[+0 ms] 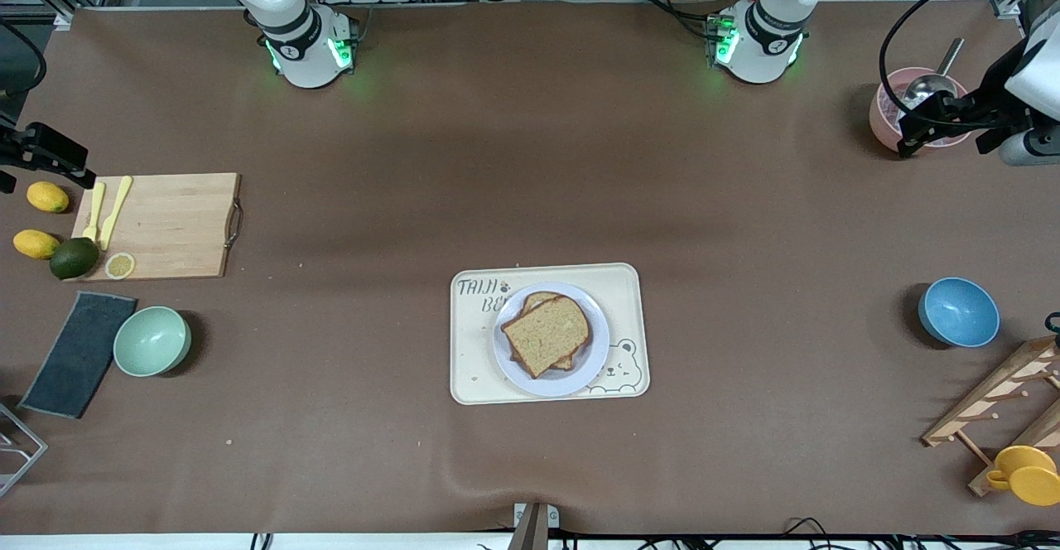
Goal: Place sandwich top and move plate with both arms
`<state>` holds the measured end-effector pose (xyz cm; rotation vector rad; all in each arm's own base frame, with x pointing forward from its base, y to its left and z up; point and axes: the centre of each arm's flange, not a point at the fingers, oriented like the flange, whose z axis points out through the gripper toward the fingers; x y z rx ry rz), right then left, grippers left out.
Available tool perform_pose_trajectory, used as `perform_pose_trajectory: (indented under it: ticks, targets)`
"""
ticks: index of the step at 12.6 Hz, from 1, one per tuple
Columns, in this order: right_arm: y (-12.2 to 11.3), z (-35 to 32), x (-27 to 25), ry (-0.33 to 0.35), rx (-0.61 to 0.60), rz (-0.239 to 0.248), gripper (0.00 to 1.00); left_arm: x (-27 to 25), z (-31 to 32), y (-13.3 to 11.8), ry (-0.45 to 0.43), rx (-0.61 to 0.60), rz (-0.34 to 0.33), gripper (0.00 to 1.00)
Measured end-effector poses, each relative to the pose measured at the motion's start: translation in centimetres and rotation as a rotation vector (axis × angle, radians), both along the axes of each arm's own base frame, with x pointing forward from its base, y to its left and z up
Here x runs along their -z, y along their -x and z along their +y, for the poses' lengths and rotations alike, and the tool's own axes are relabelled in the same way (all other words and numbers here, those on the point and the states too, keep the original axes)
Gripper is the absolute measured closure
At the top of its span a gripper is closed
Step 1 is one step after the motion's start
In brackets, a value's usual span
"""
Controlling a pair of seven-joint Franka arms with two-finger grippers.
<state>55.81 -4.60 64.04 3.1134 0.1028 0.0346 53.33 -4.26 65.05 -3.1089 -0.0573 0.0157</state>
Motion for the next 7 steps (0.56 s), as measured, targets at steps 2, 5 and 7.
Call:
perform_pose_trajectory:
  ticks: [2, 5, 7]
  targets:
    - [0.0, -0.01, 0.01, 0.0, 0.0, 0.0, 0.0, -0.15, 0.12, -0.25, -0.005, -0.001, -0.011, 0.0]
    - [0.0, -0.05, 0.01, 0.0, 0.001, 0.0, 0.0, -0.63, 0.12, -0.58, -0.006, -0.001, -0.025, 0.0]
    - [0.0, -0.06, 0.02, 0.0, 0.001, 0.0, 0.0, -0.53, 0.12, -0.66, -0.006, -0.001, -0.023, 0.0]
